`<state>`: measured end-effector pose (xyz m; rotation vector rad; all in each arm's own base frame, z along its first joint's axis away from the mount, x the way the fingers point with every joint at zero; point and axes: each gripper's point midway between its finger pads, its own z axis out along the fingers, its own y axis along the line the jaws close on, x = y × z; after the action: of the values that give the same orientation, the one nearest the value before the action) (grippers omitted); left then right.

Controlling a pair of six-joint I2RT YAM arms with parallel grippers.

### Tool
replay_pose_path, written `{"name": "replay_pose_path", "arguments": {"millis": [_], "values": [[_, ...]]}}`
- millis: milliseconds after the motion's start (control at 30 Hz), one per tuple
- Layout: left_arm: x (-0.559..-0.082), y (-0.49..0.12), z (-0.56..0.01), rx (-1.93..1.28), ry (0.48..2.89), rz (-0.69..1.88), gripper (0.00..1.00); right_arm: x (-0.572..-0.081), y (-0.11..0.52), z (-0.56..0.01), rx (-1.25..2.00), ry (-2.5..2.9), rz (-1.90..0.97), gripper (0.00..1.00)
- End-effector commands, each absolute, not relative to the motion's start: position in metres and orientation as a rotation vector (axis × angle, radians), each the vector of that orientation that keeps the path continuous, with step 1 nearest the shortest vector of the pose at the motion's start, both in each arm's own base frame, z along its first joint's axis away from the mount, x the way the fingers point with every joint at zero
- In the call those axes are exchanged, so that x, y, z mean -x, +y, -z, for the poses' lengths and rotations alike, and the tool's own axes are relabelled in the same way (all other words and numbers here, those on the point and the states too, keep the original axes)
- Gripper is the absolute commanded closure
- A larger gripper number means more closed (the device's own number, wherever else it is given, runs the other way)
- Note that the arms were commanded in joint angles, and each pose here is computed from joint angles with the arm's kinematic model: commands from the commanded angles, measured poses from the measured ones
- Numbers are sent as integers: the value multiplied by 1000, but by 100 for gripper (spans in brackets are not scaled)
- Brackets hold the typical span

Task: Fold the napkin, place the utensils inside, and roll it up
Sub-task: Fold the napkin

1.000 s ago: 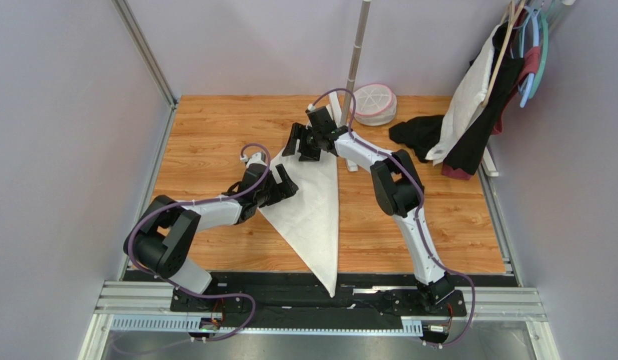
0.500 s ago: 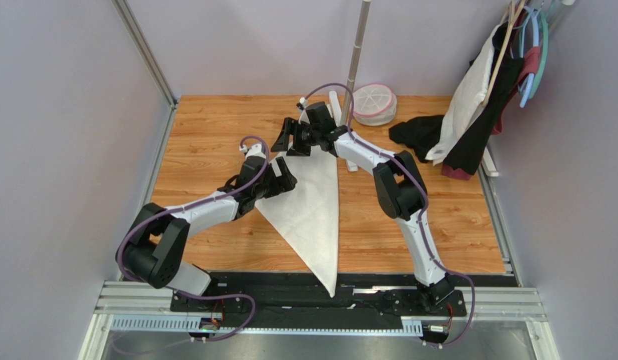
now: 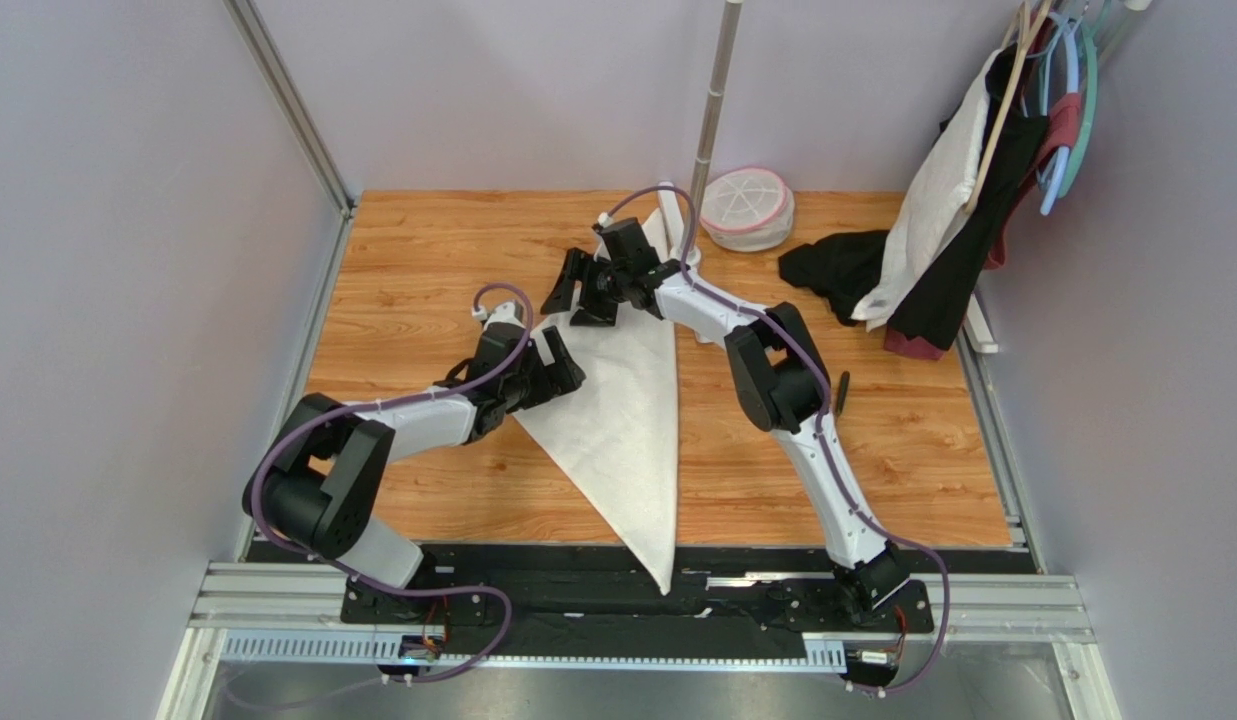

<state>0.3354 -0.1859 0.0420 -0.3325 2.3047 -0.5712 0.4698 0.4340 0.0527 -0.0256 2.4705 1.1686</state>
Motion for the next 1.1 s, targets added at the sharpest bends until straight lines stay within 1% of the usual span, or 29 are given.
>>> {"name": "replay_pose_path", "arguments": {"millis": [0,167,467,600,633,700,733,800,833,867,900,933,967,1000,1033,1067], "values": [[-331,-186,-46,370,2280,604,1,-487,431,-50,-85,2472,-1057,29],[-324,-186,-33,396,2301,626,1,-501,430,-45,-177,2462,-1019,30],[-329,-186,-34,384,2296,607,1,-516,429,-40,-234,2432,-999,30],[-332,-185,-38,368,2288,594,1,-520,434,-42,-213,2409,-1060,30],[-334,-185,-40,349,2283,589,1,-523,440,-52,-183,2365,-1111,30],[-339,-187,-48,320,2278,580,1,-516,455,-70,-82,2326,-1240,30],[-349,-191,-63,282,2247,582,1,-516,461,-82,-26,2281,-1284,30],[-353,-190,-73,251,2251,557,1,-506,470,-111,86,2228,-1376,30],[-363,-193,-96,212,2204,557,1,-503,472,-128,133,2189,-1390,30],[-367,-191,-107,198,2188,539,1,-500,471,-139,164,2168,-1400,30],[-365,-187,-113,186,2197,514,1,-494,467,-168,193,2124,-1401,29],[-370,-186,-139,149,2143,511,1,-492,461,-181,226,2090,-1380,29],[-371,-180,-149,141,2132,497,1,-491,456,-191,226,2075,-1350,29],[-366,-174,-153,128,2150,482,1,-485,446,-188,214,2099,-1321,29],[-367,-169,-178,107,2104,489,1,-480,434,-226,227,2037,-1312,29],[-366,-159,-185,111,2100,495,1,-475,426,-239,246,2012,-1289,29]]}}
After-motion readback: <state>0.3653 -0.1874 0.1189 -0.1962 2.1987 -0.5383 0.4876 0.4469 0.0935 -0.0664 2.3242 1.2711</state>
